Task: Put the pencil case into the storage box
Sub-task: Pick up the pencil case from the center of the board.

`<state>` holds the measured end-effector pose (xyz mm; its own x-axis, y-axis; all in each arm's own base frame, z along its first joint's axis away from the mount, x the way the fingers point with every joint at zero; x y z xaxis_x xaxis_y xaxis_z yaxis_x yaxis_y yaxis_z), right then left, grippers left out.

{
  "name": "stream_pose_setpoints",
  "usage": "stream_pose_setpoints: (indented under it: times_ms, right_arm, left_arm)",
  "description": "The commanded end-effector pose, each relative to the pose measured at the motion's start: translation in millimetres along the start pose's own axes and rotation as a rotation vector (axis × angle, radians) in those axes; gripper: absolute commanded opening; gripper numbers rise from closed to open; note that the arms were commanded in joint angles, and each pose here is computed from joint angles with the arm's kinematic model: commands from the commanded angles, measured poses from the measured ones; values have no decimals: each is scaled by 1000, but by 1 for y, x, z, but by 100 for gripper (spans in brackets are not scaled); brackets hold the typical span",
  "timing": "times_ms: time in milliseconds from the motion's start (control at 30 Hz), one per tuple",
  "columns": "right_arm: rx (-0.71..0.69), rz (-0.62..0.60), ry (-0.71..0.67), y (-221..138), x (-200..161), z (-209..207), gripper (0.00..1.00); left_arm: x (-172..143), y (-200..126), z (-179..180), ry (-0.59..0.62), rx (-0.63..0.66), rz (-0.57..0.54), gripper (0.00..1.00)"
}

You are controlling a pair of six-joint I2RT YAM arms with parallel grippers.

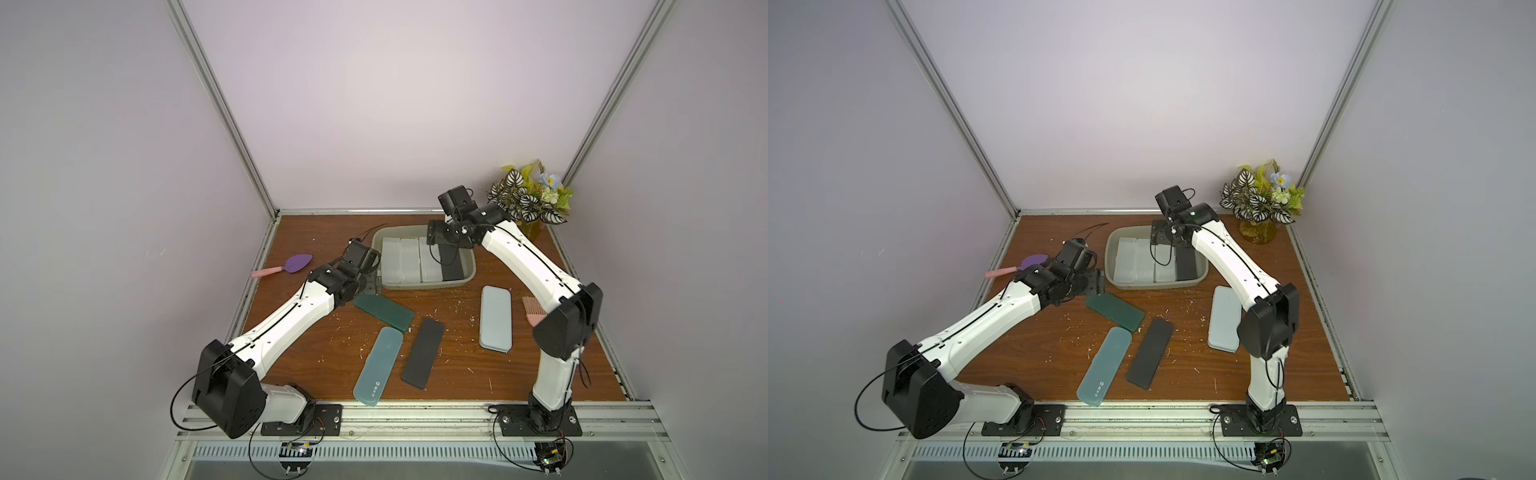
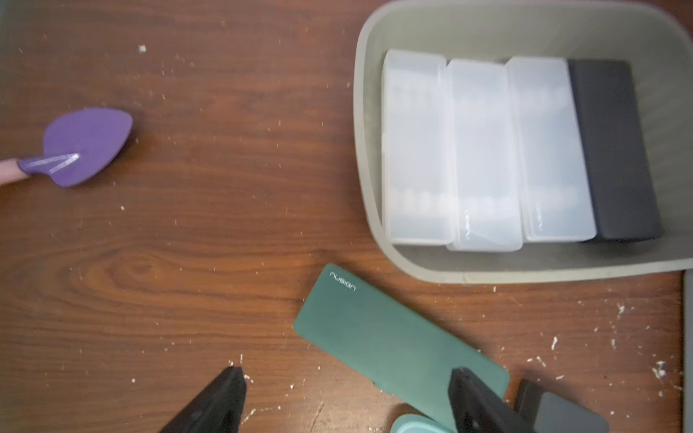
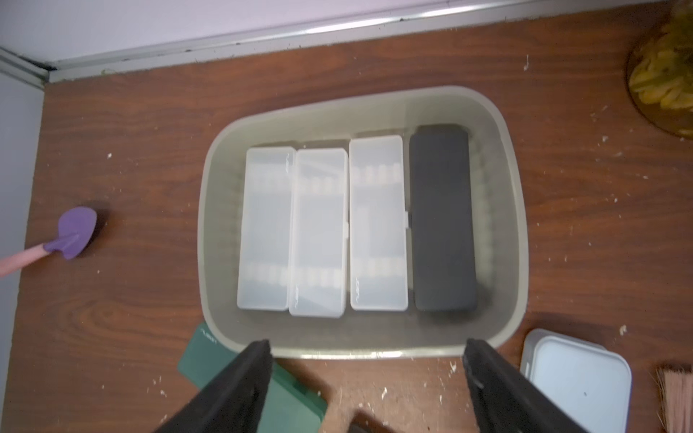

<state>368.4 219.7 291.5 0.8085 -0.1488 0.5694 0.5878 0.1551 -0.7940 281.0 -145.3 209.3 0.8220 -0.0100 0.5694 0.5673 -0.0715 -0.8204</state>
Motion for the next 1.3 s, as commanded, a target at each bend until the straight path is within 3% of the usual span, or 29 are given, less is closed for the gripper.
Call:
stream_pose_setpoints:
  times_ms: [0,200,433,733,1267]
  right_arm:
    - [71,-52,42,-18,-19,-10,86]
    - [64,14,46,-23,-70,-44,86]
    - [81,27,53,-34,-99,-65,86]
    - [83,46,50,-35,-109,-71,87]
    - [80,60,47,-30,-112,-71,87]
  left_arm:
    - [-34,-3,-11,7,-22,104,86]
    - [-99,-4,-26,66,-47,262,88]
    - [-159,-5,-33,138,-112,419,94]
    - [-193,2,-44,234,-64,490,98]
    - [-215,11,-41,231,-41,534,99]
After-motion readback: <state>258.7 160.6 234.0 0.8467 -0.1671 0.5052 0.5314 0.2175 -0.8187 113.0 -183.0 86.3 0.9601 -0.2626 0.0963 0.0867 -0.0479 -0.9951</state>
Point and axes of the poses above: each gripper's point midway between its finger pads, its own y axis out along the fingers, its own z axis along the line the jaws close on, x = y × z, the point moved 6 cm from there along -y, back along the fingers, and after that the axes turned 4 degrees about y, right-handed, at the moved point
